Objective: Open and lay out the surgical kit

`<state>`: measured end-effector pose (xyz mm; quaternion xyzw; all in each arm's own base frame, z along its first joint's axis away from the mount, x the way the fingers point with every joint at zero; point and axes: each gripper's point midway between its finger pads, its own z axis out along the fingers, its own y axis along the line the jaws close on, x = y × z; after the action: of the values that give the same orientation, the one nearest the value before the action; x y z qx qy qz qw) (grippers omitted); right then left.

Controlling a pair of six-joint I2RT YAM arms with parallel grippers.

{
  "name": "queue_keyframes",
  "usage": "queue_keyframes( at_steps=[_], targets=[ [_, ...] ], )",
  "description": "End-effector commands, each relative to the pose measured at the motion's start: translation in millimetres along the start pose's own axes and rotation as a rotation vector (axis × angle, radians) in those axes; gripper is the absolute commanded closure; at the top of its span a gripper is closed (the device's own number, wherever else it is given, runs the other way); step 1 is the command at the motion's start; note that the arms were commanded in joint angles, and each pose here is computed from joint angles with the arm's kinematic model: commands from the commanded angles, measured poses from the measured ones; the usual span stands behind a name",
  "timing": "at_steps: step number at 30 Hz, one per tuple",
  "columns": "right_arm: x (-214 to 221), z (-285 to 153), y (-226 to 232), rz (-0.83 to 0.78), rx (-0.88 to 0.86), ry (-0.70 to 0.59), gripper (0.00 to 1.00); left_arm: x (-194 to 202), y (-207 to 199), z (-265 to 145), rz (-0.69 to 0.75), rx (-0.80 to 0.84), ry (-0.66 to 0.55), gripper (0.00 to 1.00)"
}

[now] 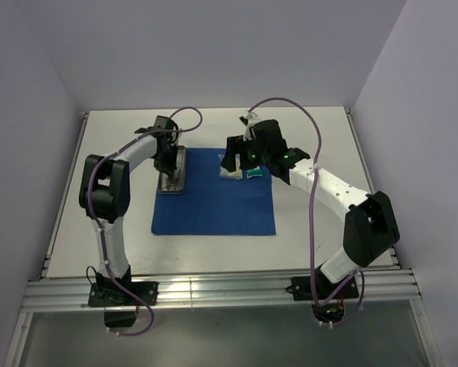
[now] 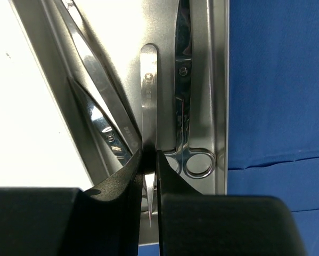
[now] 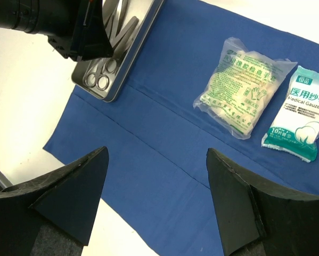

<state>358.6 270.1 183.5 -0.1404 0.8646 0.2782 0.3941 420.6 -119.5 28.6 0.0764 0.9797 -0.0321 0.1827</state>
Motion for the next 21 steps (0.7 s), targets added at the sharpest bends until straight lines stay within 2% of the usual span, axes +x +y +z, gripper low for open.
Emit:
queue_keyframes(
  at_steps=[1,10,13,14,15,16,18,19,21],
  targets=[
    [-32.9,-12.6,8.5,-0.030,-0.014,-0.084,0.19,-33.5,1.2,-35.7,-0.011,-0.009,-0.102,1.00],
    [-46.2,-25.4,15.3,-0.034,-0.022,-0.120,0.19,-53.1,-3.7,-92.9,-0.007,0.022,-0.222,1.00],
    [-52.5,-32.4,18.3,-0.030,-0.023,-0.137,0.19,-50.2,-13.1,-112.8,0.008,0.089,-0.257,1.00],
    [-54.5,-35.1,19.3,-0.027,-0.026,-0.144,0.20,-57.4,-18.9,-135.1,0.033,0.133,-0.331,1.00],
    [-56.2,-37.4,22.4,-0.008,-0.037,-0.151,0.19,-42.4,-31.2,-135.4,0.059,0.212,-0.322,1.00],
    [-59.5,-43.2,22.6,0.011,-0.043,-0.166,0.20,-52.0,-36.4,-165.0,0.097,0.246,-0.441,1.00],
    [-67.1,-55.1,33.6,0.086,-0.101,-0.197,0.20,-33.0,-45.1,-172.9,0.136,0.310,-0.481,1.00],
    [-64.8,-57.5,30.1,0.126,-0.111,-0.198,0.19,-31.5,-47.2,-199.5,0.163,0.323,-0.565,1.00],
    [-65.3,-68.9,35.4,0.216,-0.156,-0.201,0.19,-23.2,-48.1,-221.8,0.281,0.316,-0.681,1.00]
  ],
)
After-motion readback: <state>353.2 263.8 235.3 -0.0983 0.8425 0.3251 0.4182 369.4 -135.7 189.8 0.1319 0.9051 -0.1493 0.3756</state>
